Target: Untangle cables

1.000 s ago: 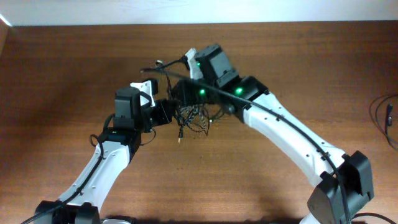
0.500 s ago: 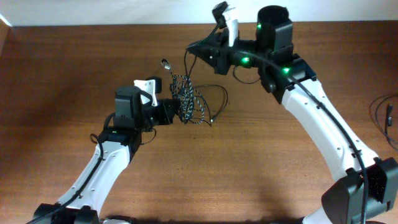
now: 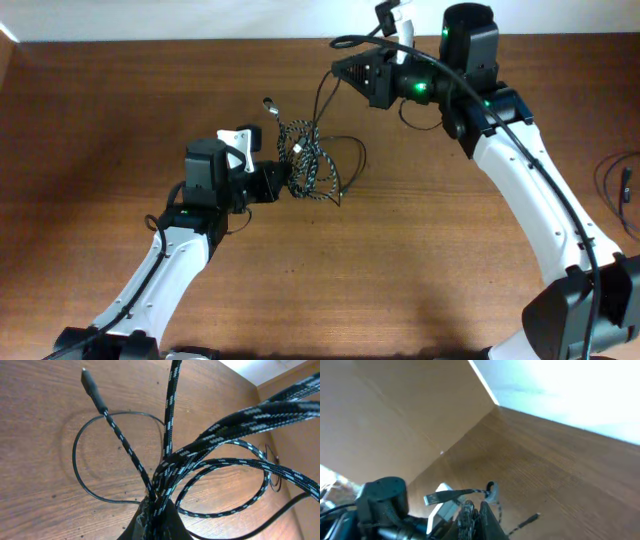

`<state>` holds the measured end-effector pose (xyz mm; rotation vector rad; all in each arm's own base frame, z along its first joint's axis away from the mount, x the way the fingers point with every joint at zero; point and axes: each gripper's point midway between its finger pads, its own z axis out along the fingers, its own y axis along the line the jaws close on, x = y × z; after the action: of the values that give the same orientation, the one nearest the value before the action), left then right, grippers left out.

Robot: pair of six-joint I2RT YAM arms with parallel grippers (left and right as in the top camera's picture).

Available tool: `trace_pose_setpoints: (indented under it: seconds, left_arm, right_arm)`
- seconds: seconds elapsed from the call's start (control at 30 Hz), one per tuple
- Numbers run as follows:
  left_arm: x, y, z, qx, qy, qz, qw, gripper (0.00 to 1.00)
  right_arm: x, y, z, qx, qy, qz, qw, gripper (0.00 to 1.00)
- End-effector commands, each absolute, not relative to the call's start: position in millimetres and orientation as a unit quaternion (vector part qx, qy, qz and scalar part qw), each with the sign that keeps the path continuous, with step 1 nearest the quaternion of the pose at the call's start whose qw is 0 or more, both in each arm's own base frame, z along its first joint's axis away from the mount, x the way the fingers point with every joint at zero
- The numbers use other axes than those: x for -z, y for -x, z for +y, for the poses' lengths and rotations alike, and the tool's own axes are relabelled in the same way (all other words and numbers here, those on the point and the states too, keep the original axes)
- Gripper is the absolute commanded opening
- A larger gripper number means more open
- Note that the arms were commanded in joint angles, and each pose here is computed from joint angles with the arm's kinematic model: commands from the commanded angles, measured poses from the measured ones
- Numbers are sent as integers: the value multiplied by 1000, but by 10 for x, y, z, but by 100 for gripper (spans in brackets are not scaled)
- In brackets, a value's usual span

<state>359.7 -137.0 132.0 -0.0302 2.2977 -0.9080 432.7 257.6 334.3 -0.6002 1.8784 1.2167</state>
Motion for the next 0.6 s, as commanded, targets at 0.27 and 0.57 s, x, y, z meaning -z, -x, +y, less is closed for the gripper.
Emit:
trace_pose_setpoints:
  seconds: [0.27,0.57]
  left_arm:
    - [-1146,-3515,-1322,333,19,892,305,0]
    - [-1036,-3502,-1212,300,40,905,298,0]
  right_arm:
    - [-2788,-4909,921,-53,-60,884,461,4]
    - [-3239,-3923,2319,-478,301,748,348,49]
